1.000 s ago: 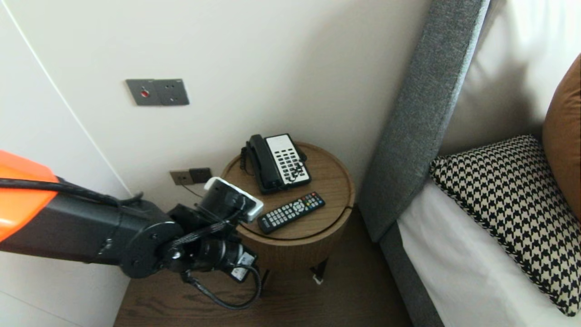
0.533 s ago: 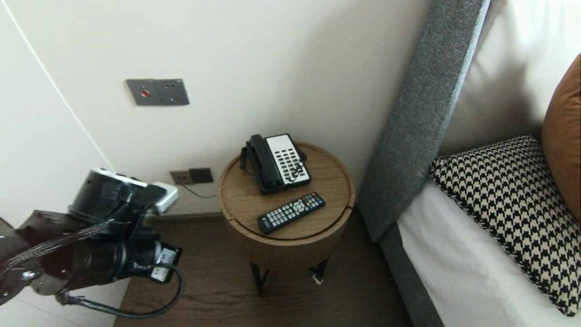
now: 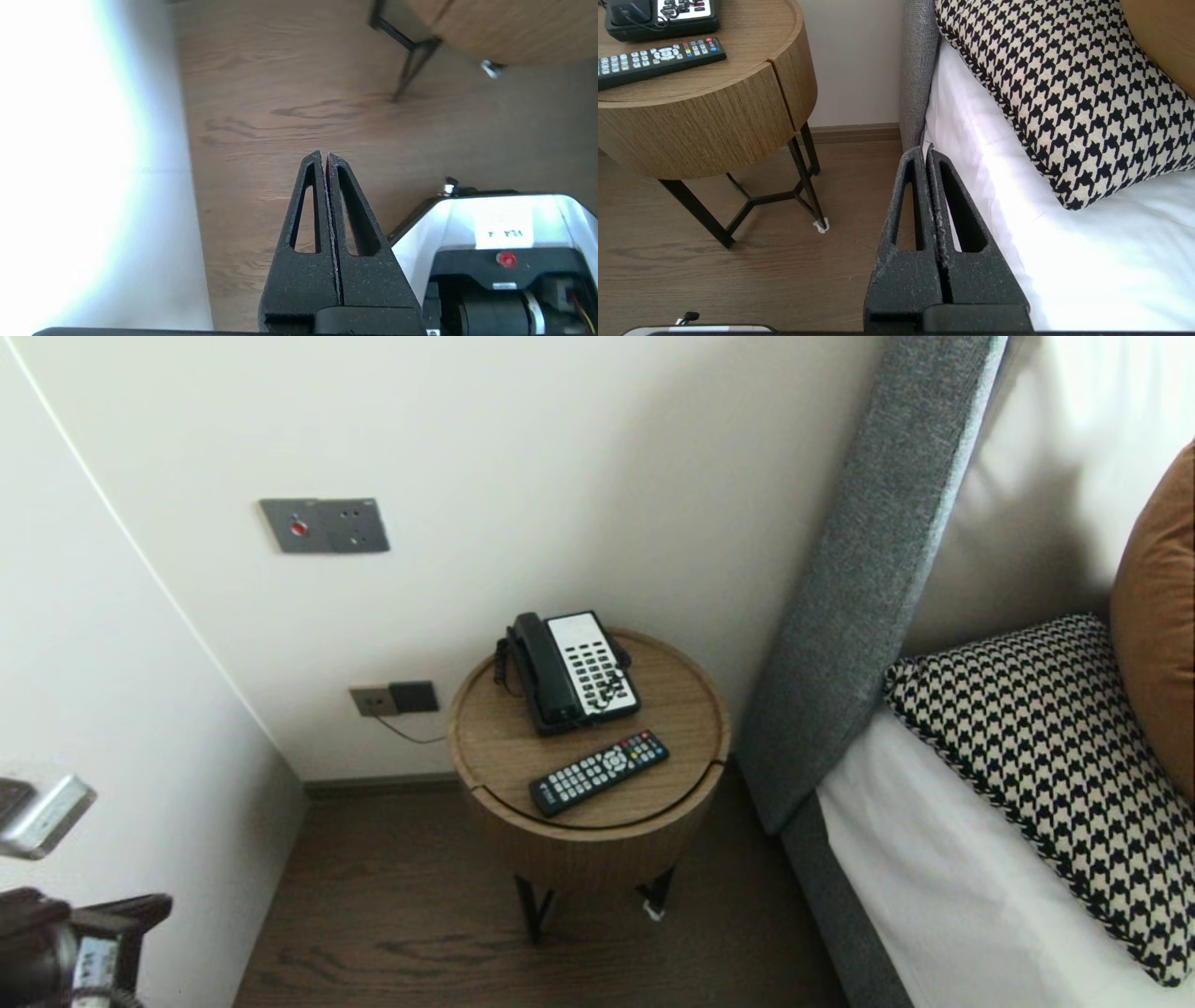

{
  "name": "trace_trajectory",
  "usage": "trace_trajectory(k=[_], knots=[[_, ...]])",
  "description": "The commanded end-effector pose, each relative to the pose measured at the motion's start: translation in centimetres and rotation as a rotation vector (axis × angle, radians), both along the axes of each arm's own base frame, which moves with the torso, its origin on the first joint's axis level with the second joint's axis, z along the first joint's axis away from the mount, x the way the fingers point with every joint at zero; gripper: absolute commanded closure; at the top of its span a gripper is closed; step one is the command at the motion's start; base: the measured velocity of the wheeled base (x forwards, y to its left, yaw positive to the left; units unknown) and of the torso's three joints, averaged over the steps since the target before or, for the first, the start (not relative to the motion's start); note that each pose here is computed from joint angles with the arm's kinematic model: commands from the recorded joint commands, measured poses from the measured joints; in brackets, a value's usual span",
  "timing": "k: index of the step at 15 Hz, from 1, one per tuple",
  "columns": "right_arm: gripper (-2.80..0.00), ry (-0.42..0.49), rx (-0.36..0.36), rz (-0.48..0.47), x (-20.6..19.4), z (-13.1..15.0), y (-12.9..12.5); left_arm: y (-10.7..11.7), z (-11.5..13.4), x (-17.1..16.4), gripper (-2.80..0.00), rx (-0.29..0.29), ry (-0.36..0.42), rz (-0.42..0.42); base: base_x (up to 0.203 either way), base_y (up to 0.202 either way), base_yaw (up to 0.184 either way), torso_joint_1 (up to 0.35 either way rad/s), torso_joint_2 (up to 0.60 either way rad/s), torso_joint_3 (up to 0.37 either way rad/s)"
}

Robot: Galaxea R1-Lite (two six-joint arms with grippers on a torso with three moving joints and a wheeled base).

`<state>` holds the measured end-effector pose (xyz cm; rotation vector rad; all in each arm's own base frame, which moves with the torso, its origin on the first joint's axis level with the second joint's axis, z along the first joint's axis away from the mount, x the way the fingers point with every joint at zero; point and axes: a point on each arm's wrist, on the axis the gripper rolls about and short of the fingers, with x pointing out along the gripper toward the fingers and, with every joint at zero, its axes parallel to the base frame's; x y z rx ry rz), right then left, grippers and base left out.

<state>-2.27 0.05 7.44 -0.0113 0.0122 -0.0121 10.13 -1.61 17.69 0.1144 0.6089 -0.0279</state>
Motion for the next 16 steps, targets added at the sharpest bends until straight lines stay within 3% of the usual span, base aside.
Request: trace_trajectory(k=[1,4,7,13,16], knots=[[0.0,0.0,-0.001,0.001,0.0,0.0,0.0,1.2,-0.2,-4.2,0.0,-0.02,-0.122,0.057,0.0,0.0,0.0,0.0,0.0,0.0],[0.0,0.0,0.001,0.0,0.0,0.0,0.0,1.8,-3.3,-7.8,0.0,-0.021,-0.162,0.115,0.0,0.0,0.0,0.0,0.0,0.0],[0.0,0.0,0.0,0.001,0.0,0.0,0.0,1.9,-6.1,-9.7,0.0,-0.013,-0.184,0.118,0.0,0.0,0.0,0.0,0.0,0.0],[0.0,0.0,0.0,0.0,0.0,0.0,0.0,1.7,-8.6,-11.4,0.0,0.015,-0.263,0.11,0.0,0.0,0.0,0.0,0.0,0.0],[0.0,0.0,-0.001,0.0,0.0,0.0,0.0,1.7,-8.7,-11.5,0.0,0.01,-0.353,0.084,0.0,0.0,0.0,0.0,0.0,0.0]])
